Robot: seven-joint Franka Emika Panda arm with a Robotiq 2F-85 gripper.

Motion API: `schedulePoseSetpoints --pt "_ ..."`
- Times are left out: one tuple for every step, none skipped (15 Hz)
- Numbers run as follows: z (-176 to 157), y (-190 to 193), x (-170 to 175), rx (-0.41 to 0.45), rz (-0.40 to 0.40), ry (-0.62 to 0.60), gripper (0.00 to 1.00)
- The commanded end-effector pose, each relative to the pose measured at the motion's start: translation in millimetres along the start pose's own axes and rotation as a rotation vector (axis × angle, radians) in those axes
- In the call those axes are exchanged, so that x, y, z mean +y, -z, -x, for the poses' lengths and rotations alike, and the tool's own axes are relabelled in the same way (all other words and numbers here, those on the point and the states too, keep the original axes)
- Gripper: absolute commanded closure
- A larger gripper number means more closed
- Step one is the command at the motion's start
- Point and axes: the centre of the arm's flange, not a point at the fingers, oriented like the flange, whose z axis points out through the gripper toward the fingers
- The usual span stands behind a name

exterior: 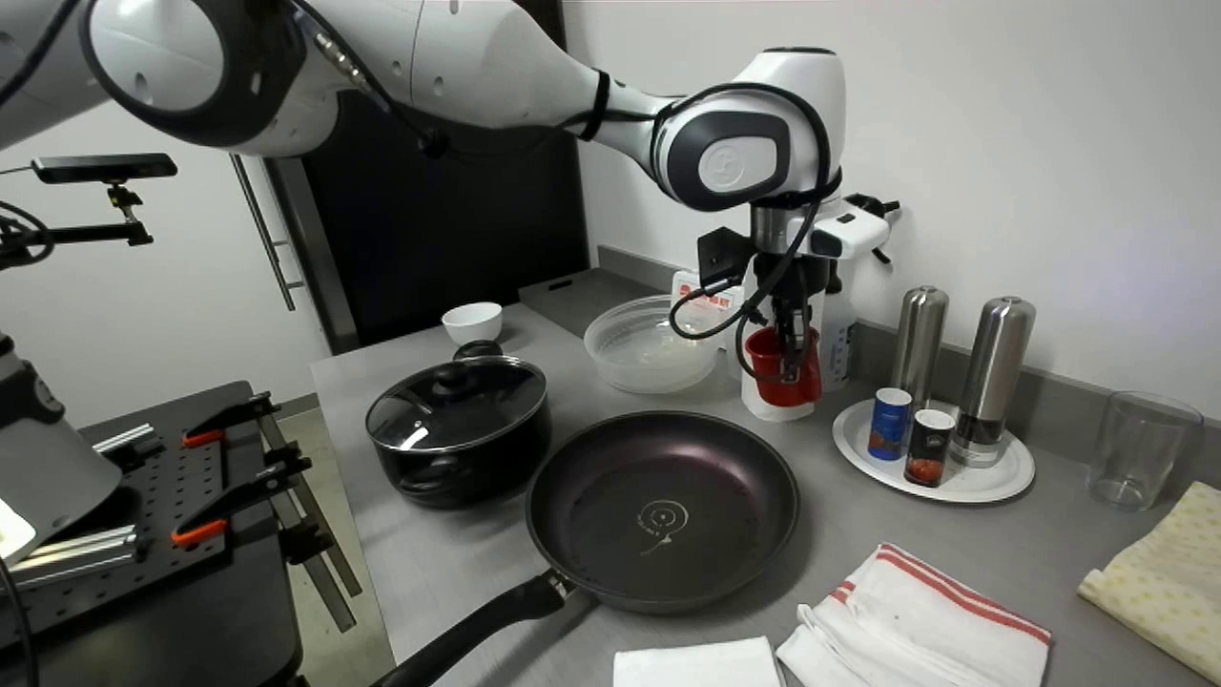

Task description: Move the red mug to the right

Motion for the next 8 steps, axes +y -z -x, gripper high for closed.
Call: schedulePoseSetpoints --pt "-18.0 -24.4 -17.2 0.021 0.001 -0.005 0.98" --pt "-17.1 -28.9 -18.2 0.022 0.001 -0.005 0.98" --pt "-16.2 -32.9 -18.7 0.024 0.001 -0.005 0.98" --pt "-15.6 -35.3 -19.1 0.028 0.001 -0.004 0.98" --pt "-15.4 -38.0 -19.5 0.035 0.002 -0.006 0.98" --pt "-15.3 -40.1 -19.7 0.038 0.001 -0.006 0.98" --pt "-15.4 -42.1 -20.0 0.043 0.002 -0.007 0.98" --pt "-15.4 -43.6 -20.1 0.048 0.001 -0.007 0.98"
